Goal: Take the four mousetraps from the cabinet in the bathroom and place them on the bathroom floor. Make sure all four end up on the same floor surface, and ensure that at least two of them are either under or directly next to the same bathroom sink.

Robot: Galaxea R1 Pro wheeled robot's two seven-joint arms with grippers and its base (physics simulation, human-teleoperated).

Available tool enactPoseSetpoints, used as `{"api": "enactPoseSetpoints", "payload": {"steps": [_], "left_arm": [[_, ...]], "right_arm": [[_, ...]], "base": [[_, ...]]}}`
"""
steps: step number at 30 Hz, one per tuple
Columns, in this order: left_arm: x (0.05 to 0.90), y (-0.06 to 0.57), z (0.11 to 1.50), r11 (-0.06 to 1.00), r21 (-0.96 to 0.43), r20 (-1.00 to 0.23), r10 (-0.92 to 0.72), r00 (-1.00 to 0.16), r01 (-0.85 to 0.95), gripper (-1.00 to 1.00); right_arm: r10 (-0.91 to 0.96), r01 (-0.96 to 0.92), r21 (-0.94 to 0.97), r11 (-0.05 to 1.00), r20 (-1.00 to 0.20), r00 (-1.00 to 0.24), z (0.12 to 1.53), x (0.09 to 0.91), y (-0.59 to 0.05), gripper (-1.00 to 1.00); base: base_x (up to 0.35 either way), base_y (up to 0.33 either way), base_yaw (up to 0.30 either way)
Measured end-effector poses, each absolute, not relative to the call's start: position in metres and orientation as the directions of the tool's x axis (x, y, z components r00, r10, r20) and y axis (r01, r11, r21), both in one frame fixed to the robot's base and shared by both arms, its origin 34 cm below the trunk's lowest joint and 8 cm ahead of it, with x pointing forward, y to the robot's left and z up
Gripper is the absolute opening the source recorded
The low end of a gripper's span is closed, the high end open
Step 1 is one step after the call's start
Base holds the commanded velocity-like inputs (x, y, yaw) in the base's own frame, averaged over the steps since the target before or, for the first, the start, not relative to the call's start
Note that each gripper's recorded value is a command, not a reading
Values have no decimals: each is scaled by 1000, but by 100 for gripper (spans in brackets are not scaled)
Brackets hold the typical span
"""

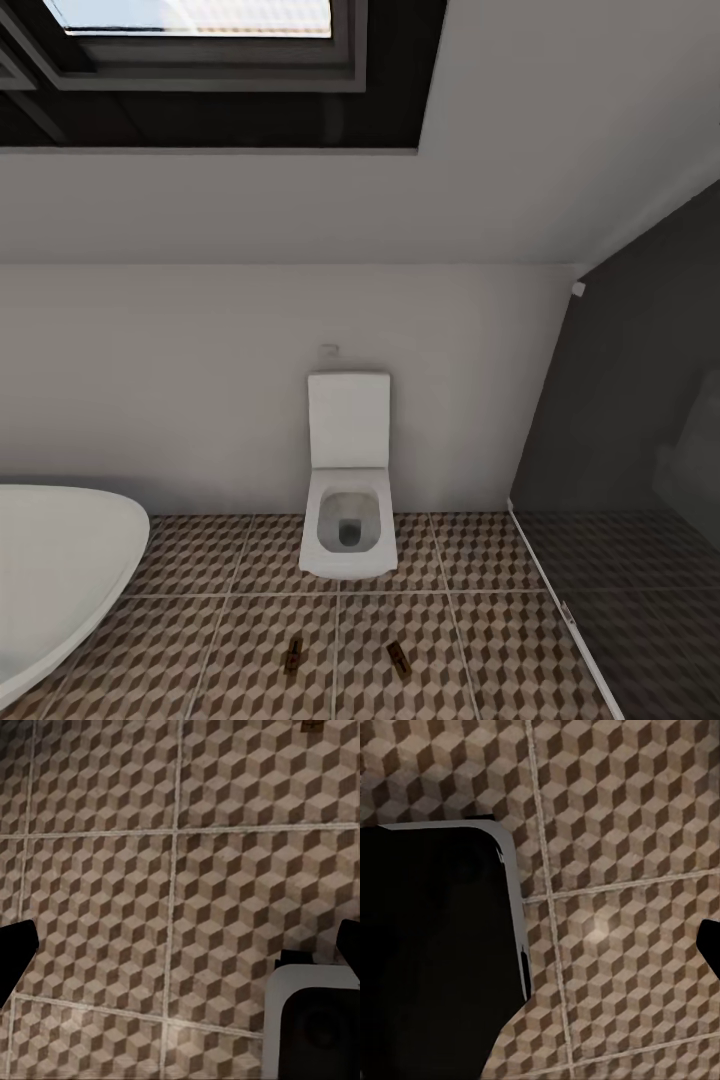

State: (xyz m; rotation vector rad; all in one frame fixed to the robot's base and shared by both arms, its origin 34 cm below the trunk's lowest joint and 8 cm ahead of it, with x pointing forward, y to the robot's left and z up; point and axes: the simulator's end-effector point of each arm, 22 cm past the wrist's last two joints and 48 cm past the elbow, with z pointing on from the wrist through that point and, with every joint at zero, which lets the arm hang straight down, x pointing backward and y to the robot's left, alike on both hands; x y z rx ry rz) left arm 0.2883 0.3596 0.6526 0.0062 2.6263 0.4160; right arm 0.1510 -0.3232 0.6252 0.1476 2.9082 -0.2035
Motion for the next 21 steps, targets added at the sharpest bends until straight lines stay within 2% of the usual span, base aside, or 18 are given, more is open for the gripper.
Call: {"api": "enactPoseSetpoints", "payload": {"steps": [21], "left_arm": [[281,359,649,955,290,-424,79,-902,-53,100]], "right_arm": [[97,123,-78,989,-275,-957,626,172,-300,100]], "base": [[0,0,0]]}}
